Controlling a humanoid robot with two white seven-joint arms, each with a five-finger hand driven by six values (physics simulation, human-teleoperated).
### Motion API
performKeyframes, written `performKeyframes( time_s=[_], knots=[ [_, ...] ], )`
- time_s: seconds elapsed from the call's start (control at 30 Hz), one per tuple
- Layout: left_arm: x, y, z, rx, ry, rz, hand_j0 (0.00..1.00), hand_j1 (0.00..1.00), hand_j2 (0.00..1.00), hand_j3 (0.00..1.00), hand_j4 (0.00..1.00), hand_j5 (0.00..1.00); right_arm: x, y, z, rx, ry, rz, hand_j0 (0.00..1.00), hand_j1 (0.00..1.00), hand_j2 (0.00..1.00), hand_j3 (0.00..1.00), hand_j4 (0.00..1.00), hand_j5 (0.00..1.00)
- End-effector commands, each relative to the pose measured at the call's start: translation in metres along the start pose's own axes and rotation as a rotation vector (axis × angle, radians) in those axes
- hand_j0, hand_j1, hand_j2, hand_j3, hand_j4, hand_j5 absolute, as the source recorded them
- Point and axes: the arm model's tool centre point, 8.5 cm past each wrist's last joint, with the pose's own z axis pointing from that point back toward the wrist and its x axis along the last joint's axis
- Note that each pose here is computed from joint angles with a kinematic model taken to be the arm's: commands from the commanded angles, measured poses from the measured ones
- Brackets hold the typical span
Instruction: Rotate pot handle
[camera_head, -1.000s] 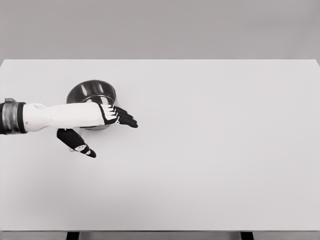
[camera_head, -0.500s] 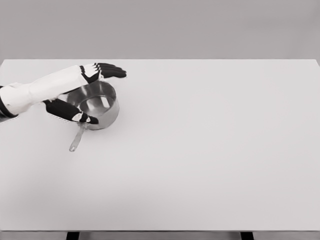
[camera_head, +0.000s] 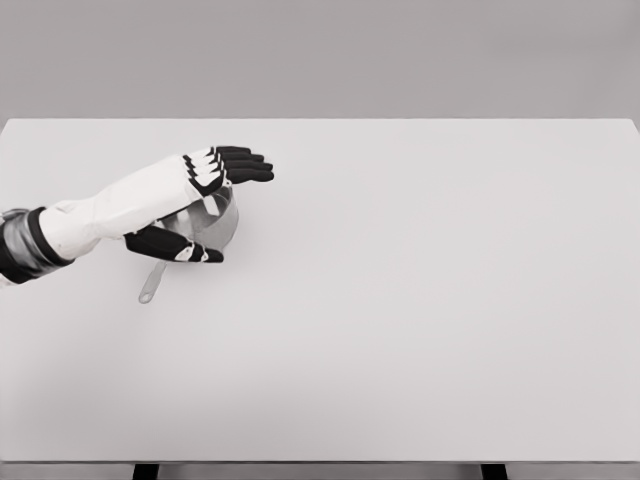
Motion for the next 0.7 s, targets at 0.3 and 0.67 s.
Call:
performKeyframes(
  time_s=[0.3, 0.67],
  knots=[
    [-0.013, -0.027, -0.003, -0.129, 0.116, -0.138, 1.0, 1.0, 1.0, 1.0, 1.0, 1.0, 0.0, 0.0, 0.0, 0.0, 0.0, 0.001, 1.0, 1.0, 1.0, 1.0, 1.0, 1.0],
    [-0.025, -0.04, 0.005, -0.13, 0.244, -0.139, 1.0, 1.0, 1.0, 1.0, 1.0, 1.0, 0.0, 0.0, 0.0, 0.0, 0.0, 0.001, 1.0, 1.0, 1.0, 1.0, 1.0, 1.0]
  ],
)
